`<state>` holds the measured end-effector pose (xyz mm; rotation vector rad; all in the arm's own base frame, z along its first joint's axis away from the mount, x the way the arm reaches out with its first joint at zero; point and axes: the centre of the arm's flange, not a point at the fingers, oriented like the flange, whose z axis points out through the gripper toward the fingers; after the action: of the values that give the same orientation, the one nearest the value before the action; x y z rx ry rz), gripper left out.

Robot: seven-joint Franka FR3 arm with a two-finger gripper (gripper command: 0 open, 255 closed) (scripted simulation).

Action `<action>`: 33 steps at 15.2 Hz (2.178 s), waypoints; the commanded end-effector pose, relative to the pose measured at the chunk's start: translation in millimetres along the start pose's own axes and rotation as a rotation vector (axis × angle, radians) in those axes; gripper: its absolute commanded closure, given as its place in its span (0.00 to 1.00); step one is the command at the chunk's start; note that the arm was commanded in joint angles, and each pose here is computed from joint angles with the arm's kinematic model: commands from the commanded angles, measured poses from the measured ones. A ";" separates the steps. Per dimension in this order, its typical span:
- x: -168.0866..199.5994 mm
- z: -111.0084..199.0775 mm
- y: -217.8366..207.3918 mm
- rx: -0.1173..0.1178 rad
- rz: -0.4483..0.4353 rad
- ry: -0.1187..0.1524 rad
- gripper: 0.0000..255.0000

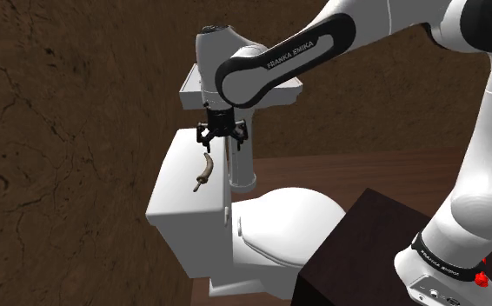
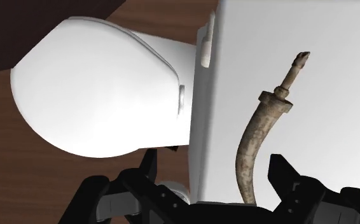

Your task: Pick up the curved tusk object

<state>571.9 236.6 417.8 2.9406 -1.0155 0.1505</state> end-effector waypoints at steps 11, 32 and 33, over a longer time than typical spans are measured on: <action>33.1 86.1 -54.9 -0.038 0.155 -0.006 0.00; 35.5 62.8 -55.0 -0.038 0.155 -0.006 1.00; 36.0 57.6 -55.0 -0.038 0.155 -0.006 1.00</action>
<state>640.2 254.5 359.4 2.8290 -1.2317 0.1250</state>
